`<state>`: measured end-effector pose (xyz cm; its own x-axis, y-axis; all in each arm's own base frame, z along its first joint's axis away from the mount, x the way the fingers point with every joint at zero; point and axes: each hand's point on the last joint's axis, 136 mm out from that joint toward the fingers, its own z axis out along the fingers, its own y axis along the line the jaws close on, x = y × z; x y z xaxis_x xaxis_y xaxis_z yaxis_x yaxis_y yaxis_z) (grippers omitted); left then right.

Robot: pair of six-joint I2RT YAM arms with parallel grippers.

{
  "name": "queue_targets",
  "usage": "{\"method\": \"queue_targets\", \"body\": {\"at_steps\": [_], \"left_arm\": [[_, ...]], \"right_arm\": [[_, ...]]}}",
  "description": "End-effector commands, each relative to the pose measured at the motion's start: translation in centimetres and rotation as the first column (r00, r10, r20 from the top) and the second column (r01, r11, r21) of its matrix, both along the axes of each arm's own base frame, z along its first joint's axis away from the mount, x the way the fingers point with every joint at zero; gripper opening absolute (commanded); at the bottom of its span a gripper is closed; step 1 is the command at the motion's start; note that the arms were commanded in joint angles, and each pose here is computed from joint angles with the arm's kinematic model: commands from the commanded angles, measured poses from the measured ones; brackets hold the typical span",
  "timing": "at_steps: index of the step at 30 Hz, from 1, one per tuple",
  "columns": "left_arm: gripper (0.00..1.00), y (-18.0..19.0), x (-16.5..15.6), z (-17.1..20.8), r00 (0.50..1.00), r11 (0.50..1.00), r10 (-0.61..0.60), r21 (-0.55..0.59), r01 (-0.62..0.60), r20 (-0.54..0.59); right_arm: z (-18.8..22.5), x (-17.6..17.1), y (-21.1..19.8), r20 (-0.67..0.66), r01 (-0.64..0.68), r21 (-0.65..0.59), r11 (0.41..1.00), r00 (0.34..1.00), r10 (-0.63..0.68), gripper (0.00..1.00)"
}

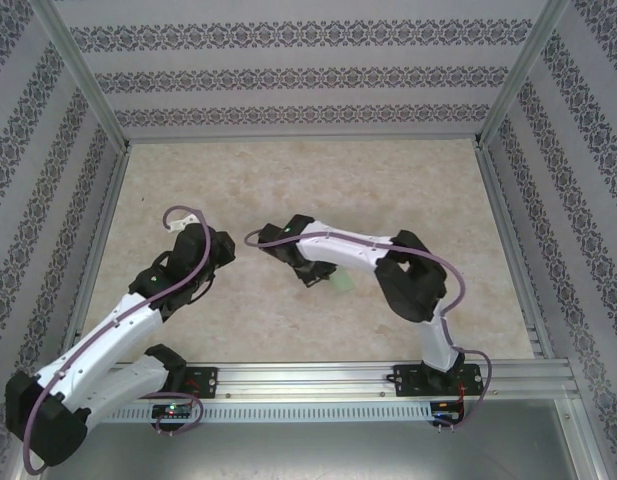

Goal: Fold a paper plane with a square sheet of paper (pick it up from the middle)
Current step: Turn over the paper at the center of the table.

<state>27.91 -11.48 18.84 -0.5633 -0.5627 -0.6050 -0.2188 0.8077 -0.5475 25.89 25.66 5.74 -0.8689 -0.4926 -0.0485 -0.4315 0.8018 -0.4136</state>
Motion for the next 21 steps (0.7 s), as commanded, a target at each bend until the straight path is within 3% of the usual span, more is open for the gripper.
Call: {"method": "queue_targets", "body": {"at_steps": [1,3,5,7,8,12,16,21], "left_arm": [[0.23,2.1,-0.8,-0.1,0.998,0.997,0.062,0.054,-0.061,-0.007],[0.23,2.5,-1.1,0.2,0.998,0.996,0.069,0.054,-0.069,0.002],[0.24,2.9,-1.3,0.7,0.997,0.995,0.081,0.053,-0.081,0.015],[0.24,3.0,-1.4,1.0,0.996,0.995,0.081,0.054,-0.082,0.027],[0.25,3.1,-1.4,1.1,0.996,0.995,0.082,0.053,-0.084,0.031],[0.25,1.8,-0.8,0.9,0.999,0.999,0.033,0.031,-0.034,0.032],[0.24,-4.0,1.0,-0.2,0.983,0.981,-0.180,-0.074,0.181,0.017],[0.27,-10.9,1.9,-5.0,0.908,0.923,-0.382,-0.125,0.364,-0.175]], "right_arm": [[-0.9,-1.0,4.0,-0.056,0.014,0.116,0.993,0.998,-0.007,0.12],[-1.0,-1.5,6.1,-0.077,0.011,0.189,0.982,0.997,0.004,0.26],[-0.2,-1.9,8.2,-0.086,0.014,0.288,0.958,0.996,0.011,0.27],[1.4,-1.8,9.2,-0.056,0.019,0.389,0.921,0.998,0.003,0.44],[2.1,-1.8,9.7,-0.064,0.026,0.452,0.892,0.998,0.003,0.47],[4.9,-0.2,7.2,-0.028,0.095,0.622,0.778,0.995,-0.099,0.50],[5.0,1.9,2.6,-0.111,0.216,0.778,0.589,0.971,-0.210,0.49],[2.8,4.3,-1.6,-0.178,0.297,0.820,0.490,0.945,-0.274,0.46]]}}
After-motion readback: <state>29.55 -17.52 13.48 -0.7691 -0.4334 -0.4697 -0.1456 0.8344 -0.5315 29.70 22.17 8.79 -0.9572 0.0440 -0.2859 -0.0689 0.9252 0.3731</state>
